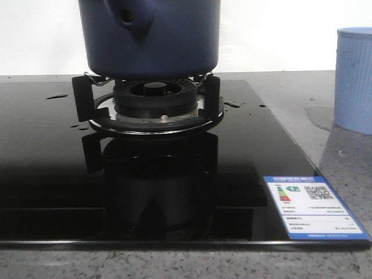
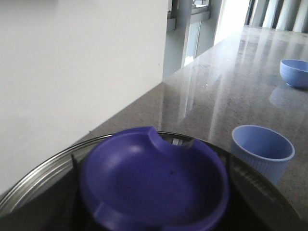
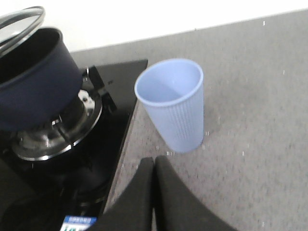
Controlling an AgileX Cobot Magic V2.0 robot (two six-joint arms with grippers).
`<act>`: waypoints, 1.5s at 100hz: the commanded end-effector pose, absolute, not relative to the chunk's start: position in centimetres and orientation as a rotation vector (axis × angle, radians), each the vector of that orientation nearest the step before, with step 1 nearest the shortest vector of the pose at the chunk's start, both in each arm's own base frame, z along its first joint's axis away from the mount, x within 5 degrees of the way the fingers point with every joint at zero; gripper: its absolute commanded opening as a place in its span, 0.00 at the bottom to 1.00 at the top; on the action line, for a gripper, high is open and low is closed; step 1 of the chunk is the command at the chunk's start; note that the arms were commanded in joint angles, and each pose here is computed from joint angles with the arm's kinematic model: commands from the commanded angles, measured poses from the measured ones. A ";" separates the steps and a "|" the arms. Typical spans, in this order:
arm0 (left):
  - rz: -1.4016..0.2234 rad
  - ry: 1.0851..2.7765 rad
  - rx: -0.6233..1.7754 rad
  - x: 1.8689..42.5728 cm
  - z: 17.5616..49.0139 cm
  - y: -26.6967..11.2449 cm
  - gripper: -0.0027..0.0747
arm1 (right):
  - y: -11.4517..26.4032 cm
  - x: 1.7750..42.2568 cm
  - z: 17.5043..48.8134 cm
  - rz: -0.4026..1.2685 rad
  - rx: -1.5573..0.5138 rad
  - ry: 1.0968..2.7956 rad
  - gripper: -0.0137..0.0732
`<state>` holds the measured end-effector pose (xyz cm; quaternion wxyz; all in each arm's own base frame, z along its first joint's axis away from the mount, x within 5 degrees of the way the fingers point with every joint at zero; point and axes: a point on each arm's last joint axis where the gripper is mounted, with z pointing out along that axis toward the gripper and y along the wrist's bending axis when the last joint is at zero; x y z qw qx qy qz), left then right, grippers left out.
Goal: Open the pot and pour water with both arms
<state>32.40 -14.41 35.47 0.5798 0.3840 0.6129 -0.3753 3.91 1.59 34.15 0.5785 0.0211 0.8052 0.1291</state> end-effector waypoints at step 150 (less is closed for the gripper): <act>-0.762 1.180 0.852 21.5 47.8 -10.0 0.37 | 2.6 13.3 29.5 0.164 -0.128 1.645 0.92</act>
